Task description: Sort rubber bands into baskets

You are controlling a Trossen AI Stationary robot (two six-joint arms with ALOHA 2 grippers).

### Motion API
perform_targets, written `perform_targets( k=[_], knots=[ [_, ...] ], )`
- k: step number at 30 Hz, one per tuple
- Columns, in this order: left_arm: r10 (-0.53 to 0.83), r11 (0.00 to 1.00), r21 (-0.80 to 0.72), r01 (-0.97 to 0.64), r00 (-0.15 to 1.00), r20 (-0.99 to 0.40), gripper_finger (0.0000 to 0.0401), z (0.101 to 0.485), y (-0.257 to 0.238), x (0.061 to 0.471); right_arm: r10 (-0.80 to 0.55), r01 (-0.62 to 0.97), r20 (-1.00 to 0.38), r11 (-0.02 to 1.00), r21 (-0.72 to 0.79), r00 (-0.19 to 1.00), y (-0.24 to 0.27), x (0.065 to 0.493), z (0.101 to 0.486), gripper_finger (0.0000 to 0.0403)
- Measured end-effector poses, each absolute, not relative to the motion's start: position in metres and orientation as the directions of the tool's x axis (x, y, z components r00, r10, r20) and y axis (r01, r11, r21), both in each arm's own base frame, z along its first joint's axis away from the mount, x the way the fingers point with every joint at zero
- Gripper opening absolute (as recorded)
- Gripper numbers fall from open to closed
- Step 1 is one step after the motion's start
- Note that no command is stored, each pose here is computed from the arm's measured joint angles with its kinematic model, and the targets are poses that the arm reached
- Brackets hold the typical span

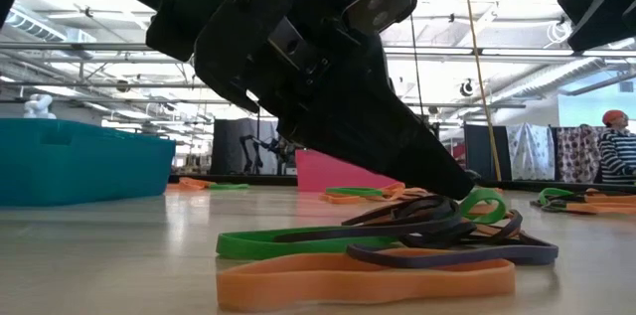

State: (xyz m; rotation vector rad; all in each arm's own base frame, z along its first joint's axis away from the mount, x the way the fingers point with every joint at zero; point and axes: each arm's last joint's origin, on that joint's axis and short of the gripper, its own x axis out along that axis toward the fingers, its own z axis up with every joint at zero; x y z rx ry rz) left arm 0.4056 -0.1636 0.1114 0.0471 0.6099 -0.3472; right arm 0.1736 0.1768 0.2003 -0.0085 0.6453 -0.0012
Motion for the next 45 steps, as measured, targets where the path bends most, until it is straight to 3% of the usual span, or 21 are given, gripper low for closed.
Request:
perform_targets(
  k=[4,13,22,33,45],
  knots=[
    [-0.305,0.941,-0.058,0.332,0.764,-0.569,0.0089,0.111,-0.163,0.406,-0.004,-0.001,-0.601,1.0,-0.008,0.799,0.177,0.174,0.2,0.018],
    [-0.302,0.941,-0.052,0.333,0.766,-0.568,0.0007,0.112,-0.162,0.406,-0.004,-0.001,-0.601,1.0,-0.008,0.799,0.177,0.174,0.2,0.018],
    [-0.29,0.939,-0.002,0.344,0.788,-0.542,0.0003,0.15,-0.155,0.401,-0.004,-0.003,-0.604,1.0,-0.01,0.797,0.177,0.173,0.2,0.018],
    [-0.014,0.969,0.195,0.153,0.818,-0.576,0.0003,0.222,-0.143,0.364,-0.004,-0.016,-0.607,0.999,-0.027,0.795,0.176,0.173,0.2,0.018],
    [0.038,0.965,0.237,0.114,0.833,-0.552,0.0002,0.252,-0.15,0.34,-0.004,-0.034,-0.607,0.998,-0.051,0.795,0.176,0.173,0.2,0.018]
  ],
)
